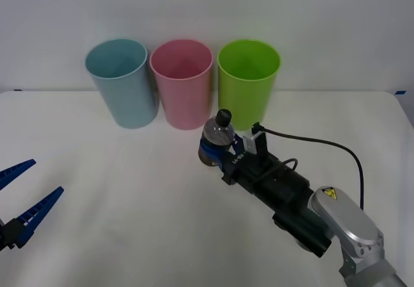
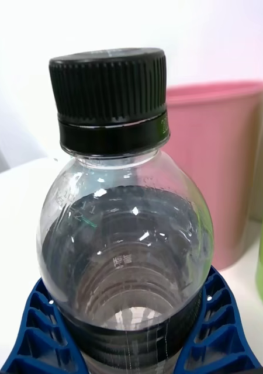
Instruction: Grasp the object on the table and drop it into the matching bin: aluminum can to the light blue bin, PET bottle to the pink bin.
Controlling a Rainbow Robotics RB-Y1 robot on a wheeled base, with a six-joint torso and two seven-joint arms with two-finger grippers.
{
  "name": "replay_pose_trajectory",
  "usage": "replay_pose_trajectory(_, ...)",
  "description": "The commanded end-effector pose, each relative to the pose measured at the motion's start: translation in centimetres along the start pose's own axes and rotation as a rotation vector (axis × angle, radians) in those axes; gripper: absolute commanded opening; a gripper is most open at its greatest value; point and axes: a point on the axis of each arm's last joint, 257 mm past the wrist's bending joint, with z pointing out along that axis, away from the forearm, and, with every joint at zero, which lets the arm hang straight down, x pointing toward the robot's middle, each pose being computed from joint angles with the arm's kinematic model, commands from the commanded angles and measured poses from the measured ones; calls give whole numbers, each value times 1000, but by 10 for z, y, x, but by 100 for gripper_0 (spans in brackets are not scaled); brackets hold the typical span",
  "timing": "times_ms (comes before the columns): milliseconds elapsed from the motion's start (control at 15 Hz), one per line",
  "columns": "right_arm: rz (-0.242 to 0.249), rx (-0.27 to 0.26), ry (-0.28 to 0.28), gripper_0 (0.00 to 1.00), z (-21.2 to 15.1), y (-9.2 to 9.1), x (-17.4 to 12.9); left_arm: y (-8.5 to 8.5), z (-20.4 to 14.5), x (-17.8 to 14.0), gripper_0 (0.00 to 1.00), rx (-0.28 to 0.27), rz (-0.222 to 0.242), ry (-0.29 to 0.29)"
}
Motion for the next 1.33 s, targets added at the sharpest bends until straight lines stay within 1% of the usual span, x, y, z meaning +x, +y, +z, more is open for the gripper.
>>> replay_pose_trajectory(67, 23, -36, -49, 0, -13, 10, -33, 0, 0, 0, 100, 0, 0, 0)
replay_pose_trajectory(333, 67, -87, -111, 0, -24, 18, -84, 0, 0, 0, 100, 0, 0, 0)
replay_pose_trajectory(533, 92, -117, -162, 0, -23, 16, -124, 0, 0, 0, 100, 0, 0, 0)
replay_pose_trajectory(667, 102, -126, -193, 0, -17, 9, -148, 0, 0, 0, 100, 0, 0, 0)
replay_pose_trajectory(733, 92, -124, -217, 0, -13, 4, -164, 0, 0, 0, 100, 0, 0, 0)
replay_pose_trajectory(800, 83, -118, -235, 0, -9, 0, -176, 0, 0, 0, 100, 0, 0, 0)
replay_pose_trajectory(867, 78, -99, -254, 0, -5, -7, -188, 0, 0, 0, 100, 0, 0, 0)
replay_pose_trajectory(933, 96, -92, -271, 0, 0, -12, -201, 0, 0, 0, 100, 0, 0, 0)
replay_pose_trajectory(1000, 116, -102, -279, 0, 5, -12, -209, 0, 0, 0, 100, 0, 0, 0)
replay_pose_trajectory(1133, 97, -100, -285, 0, 23, -23, -222, 0, 0, 0, 100, 0, 0, 0)
replay_pose_trajectory(1333, 96, -80, -280, 0, 60, -39, -228, 0, 0, 0, 100, 0, 0, 0)
